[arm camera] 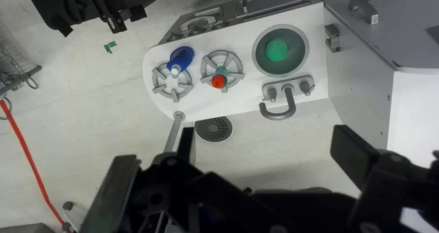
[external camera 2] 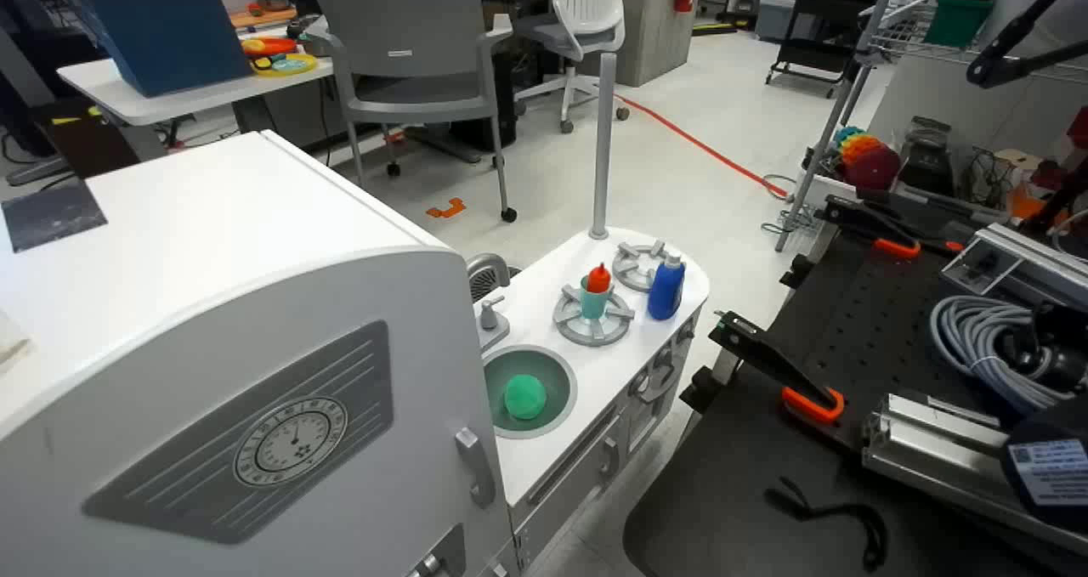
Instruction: Move the blue bottle backward
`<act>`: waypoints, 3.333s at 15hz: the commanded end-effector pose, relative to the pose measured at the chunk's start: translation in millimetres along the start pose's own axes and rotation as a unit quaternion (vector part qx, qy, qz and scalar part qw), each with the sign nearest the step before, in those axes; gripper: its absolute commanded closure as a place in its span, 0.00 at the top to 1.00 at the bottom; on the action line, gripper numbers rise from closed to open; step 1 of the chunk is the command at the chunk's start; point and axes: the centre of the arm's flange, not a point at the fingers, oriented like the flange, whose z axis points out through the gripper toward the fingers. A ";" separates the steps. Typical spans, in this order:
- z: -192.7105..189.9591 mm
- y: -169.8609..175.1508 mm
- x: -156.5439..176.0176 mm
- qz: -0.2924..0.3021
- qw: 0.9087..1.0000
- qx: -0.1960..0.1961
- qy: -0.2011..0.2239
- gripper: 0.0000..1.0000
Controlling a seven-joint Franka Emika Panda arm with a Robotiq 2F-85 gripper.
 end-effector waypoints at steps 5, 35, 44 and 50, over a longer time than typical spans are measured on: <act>23.2 13.6 10.7 -0.015 1.000 -0.006 0.010 1.00; 474.2 101.1 128.6 0.090 0.988 0.002 -0.126 1.00; 492.0 124.8 83.4 -0.012 0.967 -0.116 -0.228 1.00; 510.6 128.0 111.0 -0.025 0.978 -0.133 -0.160 1.00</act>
